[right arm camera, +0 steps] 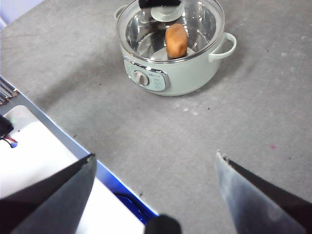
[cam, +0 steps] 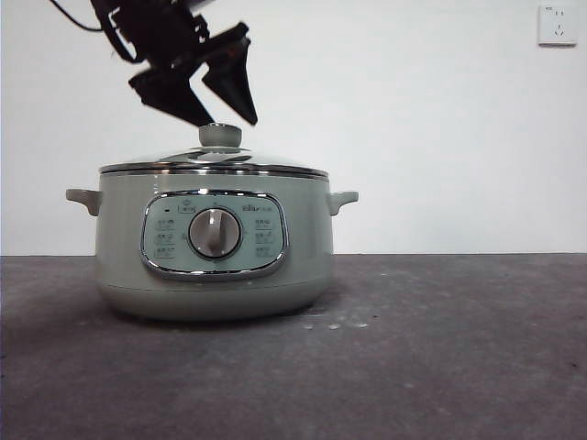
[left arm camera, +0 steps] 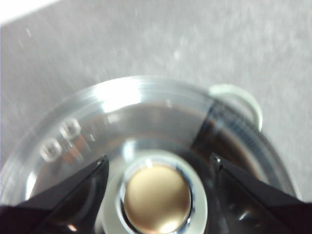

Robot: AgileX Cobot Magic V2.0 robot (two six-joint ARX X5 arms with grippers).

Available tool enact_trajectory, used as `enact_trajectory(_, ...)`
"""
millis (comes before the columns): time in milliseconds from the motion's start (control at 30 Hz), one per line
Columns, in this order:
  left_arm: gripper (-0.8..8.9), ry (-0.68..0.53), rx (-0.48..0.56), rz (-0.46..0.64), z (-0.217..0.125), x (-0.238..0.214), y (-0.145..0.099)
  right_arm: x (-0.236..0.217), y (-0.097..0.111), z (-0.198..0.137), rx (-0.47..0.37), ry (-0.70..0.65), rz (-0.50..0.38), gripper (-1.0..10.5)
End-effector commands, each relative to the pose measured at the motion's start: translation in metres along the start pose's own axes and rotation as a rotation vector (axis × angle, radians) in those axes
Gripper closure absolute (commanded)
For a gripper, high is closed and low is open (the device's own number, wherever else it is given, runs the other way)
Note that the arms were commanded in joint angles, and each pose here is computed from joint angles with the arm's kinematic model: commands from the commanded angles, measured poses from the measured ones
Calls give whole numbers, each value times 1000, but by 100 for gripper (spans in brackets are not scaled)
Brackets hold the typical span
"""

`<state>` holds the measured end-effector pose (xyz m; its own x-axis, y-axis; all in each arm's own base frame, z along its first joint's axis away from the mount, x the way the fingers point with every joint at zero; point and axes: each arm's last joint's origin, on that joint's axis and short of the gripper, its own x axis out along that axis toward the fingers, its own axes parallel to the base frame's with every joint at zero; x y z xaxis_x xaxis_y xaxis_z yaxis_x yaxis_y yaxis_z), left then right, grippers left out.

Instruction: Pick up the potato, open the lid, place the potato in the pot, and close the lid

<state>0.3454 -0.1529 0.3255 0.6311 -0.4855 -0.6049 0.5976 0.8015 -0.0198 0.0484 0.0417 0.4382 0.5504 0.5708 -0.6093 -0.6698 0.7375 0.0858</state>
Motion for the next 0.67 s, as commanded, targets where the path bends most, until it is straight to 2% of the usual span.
enact_trajectory(33, 458, 9, 2, -10, 7, -6, -1, 2, 0, -4, 14, 33, -3, 537)
enact_trajectory(333, 458, 101, -15, -27, 30, -67, -9, 2, -1, -4, 9, 32, -37, 537)
enact_trajectory(467, 458, 116, -20, -40, 27, -107, -18, 2, -1, -3, 4, 33, -37, 537)
enact_trajectory(667, 459, 165, -41, -117, 10, -170, -36, 3, -2, -3, -3, 35, -44, 537)
